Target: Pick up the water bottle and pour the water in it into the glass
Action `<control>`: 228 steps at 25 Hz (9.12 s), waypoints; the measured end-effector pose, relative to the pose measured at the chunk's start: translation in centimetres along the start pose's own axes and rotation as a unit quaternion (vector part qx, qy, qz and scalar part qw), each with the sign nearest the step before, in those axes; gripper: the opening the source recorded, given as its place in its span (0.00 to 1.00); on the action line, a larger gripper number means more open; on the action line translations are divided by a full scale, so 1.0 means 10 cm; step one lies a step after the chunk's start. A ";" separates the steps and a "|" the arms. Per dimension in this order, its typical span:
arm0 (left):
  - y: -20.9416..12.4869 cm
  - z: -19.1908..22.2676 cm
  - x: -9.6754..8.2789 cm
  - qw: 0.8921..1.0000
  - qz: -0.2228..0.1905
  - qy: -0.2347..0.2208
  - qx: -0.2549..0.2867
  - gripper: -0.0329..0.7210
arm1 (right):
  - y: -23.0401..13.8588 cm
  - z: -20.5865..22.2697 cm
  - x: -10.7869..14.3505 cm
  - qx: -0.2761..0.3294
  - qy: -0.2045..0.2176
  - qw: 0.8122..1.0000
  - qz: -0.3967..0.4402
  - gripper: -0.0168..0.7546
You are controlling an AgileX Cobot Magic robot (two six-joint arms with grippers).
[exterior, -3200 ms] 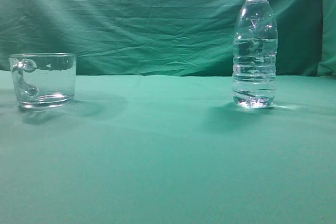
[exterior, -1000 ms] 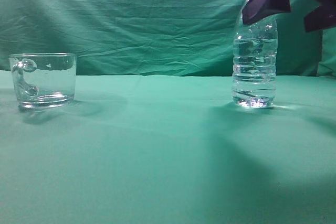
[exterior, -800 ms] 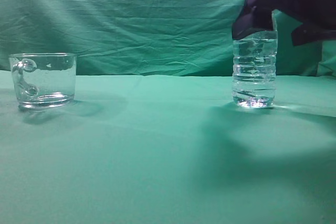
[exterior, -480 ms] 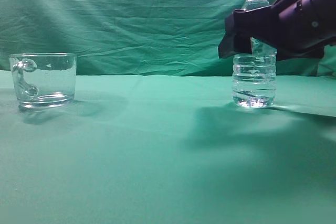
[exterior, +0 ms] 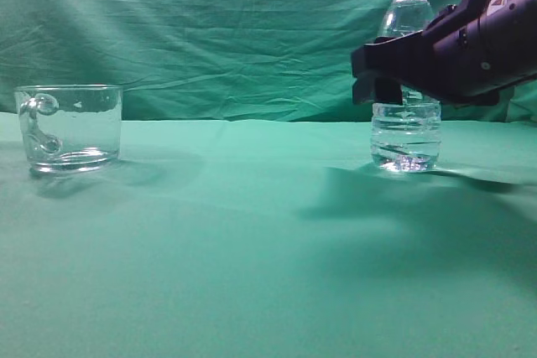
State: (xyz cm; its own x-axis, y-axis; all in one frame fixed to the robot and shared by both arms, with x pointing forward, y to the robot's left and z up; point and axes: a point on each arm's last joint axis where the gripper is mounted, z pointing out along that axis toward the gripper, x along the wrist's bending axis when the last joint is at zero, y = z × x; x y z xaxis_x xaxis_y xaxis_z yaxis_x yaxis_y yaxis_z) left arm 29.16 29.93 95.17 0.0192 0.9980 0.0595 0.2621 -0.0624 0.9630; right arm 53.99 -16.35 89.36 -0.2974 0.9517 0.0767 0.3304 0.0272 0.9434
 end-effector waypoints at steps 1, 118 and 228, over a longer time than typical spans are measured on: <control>0.00 0.00 0.00 1.000 0.000 0.000 0.000 0.04 | -0.01 0.00 0.00 -0.001 -0.001 1.000 -0.001 0.59; 0.00 0.00 0.00 1.000 0.000 0.000 0.000 0.04 | 1.11 1.35 1.65 -0.026 0.107 0.688 -0.718 0.36; 0.00 0.00 0.00 1.000 0.000 0.000 0.000 0.04 | 1.52 -2.06 -0.38 -0.080 -0.046 0.995 0.032 0.02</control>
State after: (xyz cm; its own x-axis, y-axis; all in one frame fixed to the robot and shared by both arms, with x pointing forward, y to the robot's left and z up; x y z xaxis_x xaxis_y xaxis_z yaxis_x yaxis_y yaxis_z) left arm 29.16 29.93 95.17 0.0192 0.9980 0.0595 0.2621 -0.0624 0.9630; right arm 41.71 -25.83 110.08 -0.1951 0.9739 0.1163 0.1963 -0.0774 0.9775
